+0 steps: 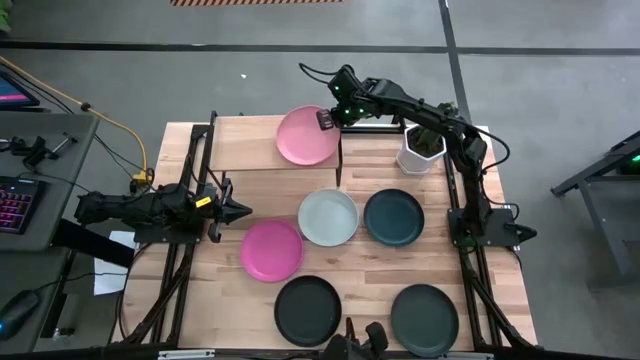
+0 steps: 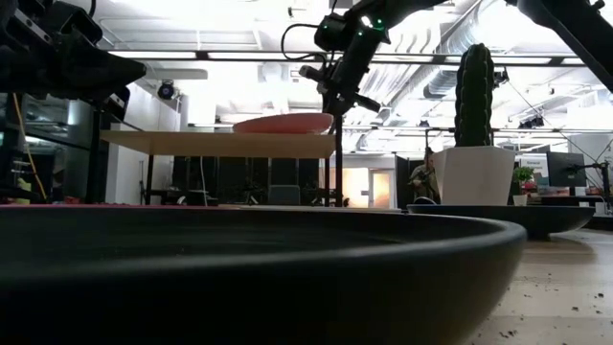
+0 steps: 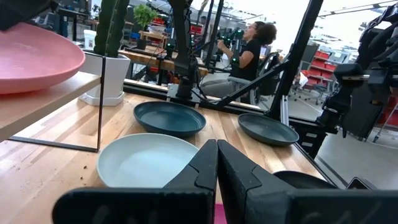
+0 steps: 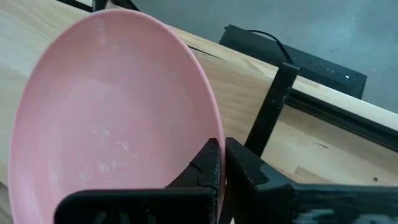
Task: Place and stack plates onto a shelf
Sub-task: Put the light pink plate on the shelf, then put the black plate on the shelf
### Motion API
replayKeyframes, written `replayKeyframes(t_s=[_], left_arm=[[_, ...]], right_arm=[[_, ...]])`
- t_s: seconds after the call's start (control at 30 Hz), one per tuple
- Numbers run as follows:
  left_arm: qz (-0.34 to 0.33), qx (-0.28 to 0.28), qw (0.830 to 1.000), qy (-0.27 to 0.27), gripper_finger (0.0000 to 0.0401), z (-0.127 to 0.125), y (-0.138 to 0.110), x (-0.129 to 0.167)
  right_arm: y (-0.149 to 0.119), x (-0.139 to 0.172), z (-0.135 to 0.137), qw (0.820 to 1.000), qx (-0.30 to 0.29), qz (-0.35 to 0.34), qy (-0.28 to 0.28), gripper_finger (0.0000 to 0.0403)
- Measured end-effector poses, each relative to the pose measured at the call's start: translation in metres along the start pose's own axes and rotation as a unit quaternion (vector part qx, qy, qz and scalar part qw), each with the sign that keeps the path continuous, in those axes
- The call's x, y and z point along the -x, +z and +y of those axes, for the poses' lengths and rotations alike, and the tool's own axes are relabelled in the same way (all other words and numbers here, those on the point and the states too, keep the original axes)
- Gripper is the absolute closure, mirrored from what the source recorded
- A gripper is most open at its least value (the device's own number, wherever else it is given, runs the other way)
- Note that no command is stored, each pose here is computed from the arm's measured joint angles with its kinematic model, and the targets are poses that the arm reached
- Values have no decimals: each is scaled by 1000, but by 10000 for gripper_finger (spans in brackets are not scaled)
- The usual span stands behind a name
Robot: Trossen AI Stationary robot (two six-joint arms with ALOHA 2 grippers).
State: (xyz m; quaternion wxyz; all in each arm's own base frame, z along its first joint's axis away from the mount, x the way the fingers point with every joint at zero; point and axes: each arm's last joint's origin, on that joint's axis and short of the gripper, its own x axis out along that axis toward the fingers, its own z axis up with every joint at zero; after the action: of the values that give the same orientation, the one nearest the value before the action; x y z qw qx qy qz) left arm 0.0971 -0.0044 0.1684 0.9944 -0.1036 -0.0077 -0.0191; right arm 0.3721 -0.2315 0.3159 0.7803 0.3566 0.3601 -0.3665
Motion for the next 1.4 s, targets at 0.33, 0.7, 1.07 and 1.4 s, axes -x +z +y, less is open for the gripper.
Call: replayKeyframes(t_s=[0.33,0.7,1.07,1.4], left_arm=[[0,0,1000,0,401,0,0,0],[0,0,1000,0,401,0,0,0],[0,0,1000,0,401,0,0,0],[0,0,1000,0,401,0,0,0]], right_arm=[[1,0,0,1000,2,-13,-10,326],[1,21,3,996,84,-16,20,272],[-51,76,44,956,286,35,45,272],[-74,132,49,936,343,30,78,272]])
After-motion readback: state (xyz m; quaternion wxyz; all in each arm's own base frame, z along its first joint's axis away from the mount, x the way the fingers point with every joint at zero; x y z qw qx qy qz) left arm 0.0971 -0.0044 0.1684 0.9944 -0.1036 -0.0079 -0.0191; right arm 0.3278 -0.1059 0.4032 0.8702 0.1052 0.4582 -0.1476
